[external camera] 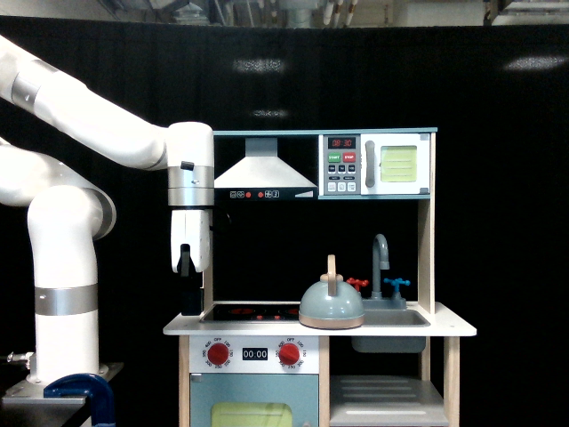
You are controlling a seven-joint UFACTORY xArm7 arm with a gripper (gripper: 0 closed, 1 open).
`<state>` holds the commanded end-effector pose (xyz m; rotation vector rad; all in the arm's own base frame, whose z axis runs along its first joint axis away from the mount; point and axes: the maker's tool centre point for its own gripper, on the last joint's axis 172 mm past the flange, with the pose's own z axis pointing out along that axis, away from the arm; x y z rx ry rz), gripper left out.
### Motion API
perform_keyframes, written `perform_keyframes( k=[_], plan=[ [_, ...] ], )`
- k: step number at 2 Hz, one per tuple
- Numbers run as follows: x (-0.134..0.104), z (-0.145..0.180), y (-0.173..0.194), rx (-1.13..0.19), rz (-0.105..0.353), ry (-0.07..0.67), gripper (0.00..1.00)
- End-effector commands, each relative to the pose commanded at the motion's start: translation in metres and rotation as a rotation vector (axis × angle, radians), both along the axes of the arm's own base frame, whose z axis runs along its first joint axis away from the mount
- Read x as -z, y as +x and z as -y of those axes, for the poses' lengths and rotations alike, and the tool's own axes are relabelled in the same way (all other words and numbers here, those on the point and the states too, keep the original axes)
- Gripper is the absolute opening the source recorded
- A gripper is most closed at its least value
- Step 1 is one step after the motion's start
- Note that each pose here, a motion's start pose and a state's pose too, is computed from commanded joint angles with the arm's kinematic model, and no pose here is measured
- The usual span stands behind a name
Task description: Place the teapot on the stove
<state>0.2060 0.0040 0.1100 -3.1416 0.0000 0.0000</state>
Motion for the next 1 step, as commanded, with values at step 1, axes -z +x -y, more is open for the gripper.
perform_keyframes(
  k=[1],
  plan=[
    [0.003,0.006,0.0,0.026,-0.018,-0.008,0.0]
  ],
)
